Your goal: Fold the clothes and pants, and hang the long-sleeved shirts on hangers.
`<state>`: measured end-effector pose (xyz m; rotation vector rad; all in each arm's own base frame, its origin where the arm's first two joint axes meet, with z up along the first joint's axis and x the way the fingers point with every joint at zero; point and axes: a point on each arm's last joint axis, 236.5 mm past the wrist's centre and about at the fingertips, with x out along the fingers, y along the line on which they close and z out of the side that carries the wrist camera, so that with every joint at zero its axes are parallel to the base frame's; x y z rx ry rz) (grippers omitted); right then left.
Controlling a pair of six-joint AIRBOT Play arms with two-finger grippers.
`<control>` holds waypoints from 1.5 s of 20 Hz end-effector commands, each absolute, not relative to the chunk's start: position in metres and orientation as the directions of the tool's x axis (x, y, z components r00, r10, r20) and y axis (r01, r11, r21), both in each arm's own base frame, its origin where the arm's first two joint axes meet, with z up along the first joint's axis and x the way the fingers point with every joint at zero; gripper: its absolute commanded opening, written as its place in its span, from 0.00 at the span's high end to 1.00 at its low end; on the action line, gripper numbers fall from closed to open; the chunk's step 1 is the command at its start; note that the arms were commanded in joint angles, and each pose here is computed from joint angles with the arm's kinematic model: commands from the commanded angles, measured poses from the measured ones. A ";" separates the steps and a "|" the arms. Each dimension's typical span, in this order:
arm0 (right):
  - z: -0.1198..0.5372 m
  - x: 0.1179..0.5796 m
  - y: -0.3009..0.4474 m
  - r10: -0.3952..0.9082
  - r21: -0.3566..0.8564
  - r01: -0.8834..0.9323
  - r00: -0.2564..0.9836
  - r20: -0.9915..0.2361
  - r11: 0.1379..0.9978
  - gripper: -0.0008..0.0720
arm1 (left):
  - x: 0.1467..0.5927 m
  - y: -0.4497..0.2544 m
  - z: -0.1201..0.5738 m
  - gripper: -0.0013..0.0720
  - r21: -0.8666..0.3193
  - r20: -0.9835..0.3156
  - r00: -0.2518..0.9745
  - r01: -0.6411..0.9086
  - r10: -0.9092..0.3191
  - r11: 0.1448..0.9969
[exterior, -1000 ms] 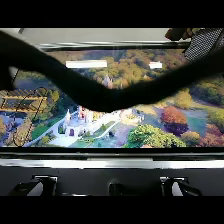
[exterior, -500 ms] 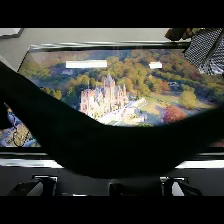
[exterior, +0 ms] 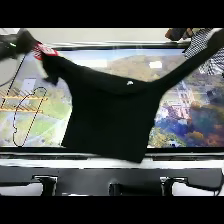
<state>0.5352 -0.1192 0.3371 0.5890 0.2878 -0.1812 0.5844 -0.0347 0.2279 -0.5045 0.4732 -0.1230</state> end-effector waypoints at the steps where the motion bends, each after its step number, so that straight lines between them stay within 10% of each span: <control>1: 0.204 0.584 -0.060 0.103 0.507 0.251 0.814 -0.571 0.825 0.92 | 0.603 -0.056 0.121 0.95 -0.526 -0.578 0.758 -0.064 -0.302 0.848; 7: 0.053 0.550 -0.002 0.254 0.385 0.272 0.415 -0.874 0.882 0.84 | 0.563 -0.072 0.030 0.87 -0.513 -0.778 0.493 -0.141 -0.389 0.847; 10: 0.071 0.519 -0.019 0.240 0.327 0.207 0.357 -0.903 0.922 0.37 | 0.550 -0.047 0.051 0.11 -0.523 -0.784 0.492 -0.191 -0.380 0.831; 16: 0.085 0.408 -0.076 0.238 0.330 0.299 0.304 -0.922 0.895 0.29 | 0.471 0.020 0.078 0.11 -0.479 -0.821 0.458 -0.232 -0.339 0.846; 24: -0.048 0.245 0.087 0.577 0.598 0.420 0.192 -0.794 0.683 0.16 | 0.331 -0.016 -0.029 0.11 -0.529 -0.845 0.333 -0.406 -0.418 0.745; 30: -0.093 0.234 0.120 0.548 0.566 0.470 0.192 -0.814 0.677 0.17 | 0.315 -0.035 -0.047 0.11 -0.543 -0.839 0.279 -0.416 -0.466 0.729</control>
